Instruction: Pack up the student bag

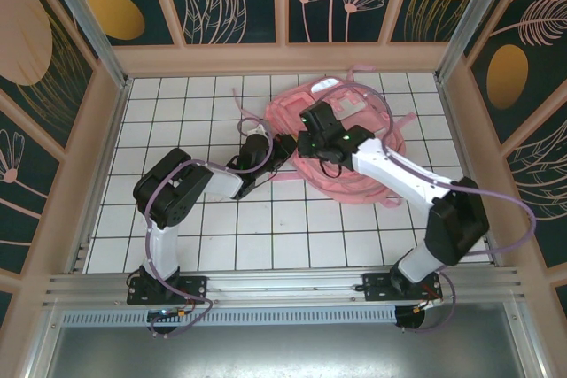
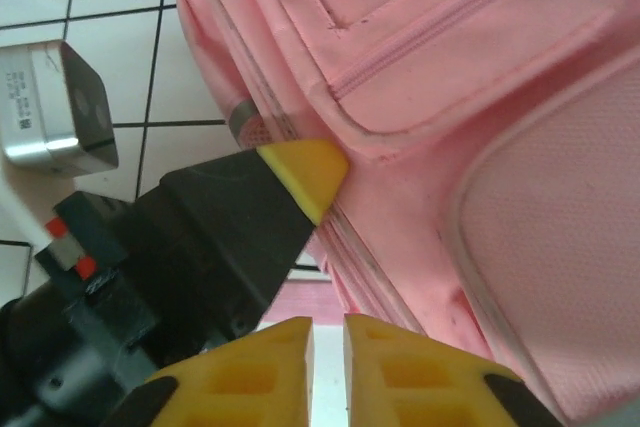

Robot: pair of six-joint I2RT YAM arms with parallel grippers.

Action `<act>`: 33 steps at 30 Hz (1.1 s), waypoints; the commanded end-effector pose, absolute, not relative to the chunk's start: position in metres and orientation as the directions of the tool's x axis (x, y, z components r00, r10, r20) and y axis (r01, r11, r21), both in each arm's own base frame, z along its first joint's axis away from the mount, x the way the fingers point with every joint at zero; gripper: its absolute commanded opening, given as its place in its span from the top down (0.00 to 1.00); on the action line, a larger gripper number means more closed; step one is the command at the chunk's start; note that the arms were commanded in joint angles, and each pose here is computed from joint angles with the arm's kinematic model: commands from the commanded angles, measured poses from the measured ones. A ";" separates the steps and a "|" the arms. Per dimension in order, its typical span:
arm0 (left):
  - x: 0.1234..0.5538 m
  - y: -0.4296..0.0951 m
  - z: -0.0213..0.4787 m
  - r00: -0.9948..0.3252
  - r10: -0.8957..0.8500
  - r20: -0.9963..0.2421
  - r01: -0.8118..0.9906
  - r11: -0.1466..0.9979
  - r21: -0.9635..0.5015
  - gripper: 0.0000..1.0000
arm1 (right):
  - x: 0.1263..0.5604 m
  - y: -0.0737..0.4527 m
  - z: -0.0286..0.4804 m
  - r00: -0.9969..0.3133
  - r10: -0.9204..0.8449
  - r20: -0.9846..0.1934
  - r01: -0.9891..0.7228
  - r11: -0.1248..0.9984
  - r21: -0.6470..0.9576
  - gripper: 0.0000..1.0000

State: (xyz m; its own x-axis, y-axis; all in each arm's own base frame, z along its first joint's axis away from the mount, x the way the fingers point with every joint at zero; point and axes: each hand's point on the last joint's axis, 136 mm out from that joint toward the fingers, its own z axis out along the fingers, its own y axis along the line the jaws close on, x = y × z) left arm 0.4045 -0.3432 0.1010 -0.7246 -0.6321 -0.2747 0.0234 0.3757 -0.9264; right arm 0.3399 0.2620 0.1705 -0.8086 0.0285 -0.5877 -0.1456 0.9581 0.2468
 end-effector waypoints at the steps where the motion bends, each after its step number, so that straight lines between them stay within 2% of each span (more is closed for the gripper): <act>1: 0.405 -0.350 0.131 -0.714 -0.637 -0.289 0.098 0.318 -0.943 0.97 | 0.347 0.254 0.161 -0.794 -0.061 -0.605 -0.138 0.987 0.082 0.91; 10: 0.407 -0.349 0.135 -0.708 -0.634 -0.310 0.103 0.342 -0.934 0.96 | 0.352 0.245 0.121 -0.806 -0.225 -0.547 -0.147 0.972 -0.183 0.93; 15: 0.412 -0.346 0.138 -0.689 -0.643 -0.335 0.108 0.366 -0.924 0.96 | 0.331 0.233 0.108 -0.836 -0.299 -0.460 -0.161 0.935 -0.315 0.95; 20: 0.416 -0.349 0.143 -0.681 -0.642 -0.352 0.126 0.371 -0.920 0.96 | 0.295 0.213 0.127 -0.867 -0.280 -0.413 -0.139 0.931 -0.339 0.94; 26: 0.416 -0.354 0.141 -0.697 -0.628 -0.346 0.133 0.361 -0.923 0.96 | 0.275 0.204 0.157 -0.878 -0.192 -0.439 -0.097 0.969 -0.229 0.92; 28: 0.416 -0.355 0.141 -0.699 -0.627 -0.343 0.135 0.356 -0.925 0.96 | 0.282 0.208 0.164 -0.865 -0.171 -0.471 -0.091 0.978 -0.188 0.87; 31: 0.416 -0.355 0.147 -0.698 -0.631 -0.339 0.141 0.343 -0.929 0.96 | 0.294 0.217 0.165 -0.842 -0.187 -0.507 -0.117 0.979 -0.166 0.68; 33: 0.415 -0.356 0.149 -0.700 -0.629 -0.338 0.144 0.339 -0.930 0.96 | 0.304 0.217 0.161 -0.824 -0.222 -0.522 -0.125 0.969 -0.214 0.57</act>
State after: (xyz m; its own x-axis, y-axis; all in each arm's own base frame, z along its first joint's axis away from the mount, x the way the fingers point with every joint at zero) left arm 0.4083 -0.3452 0.1027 -0.7240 -0.6186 -0.3052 0.0336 0.4103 -0.9113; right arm 0.2917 0.2158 0.1679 -0.8425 -0.1999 -0.5002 -0.1269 0.9761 -0.1764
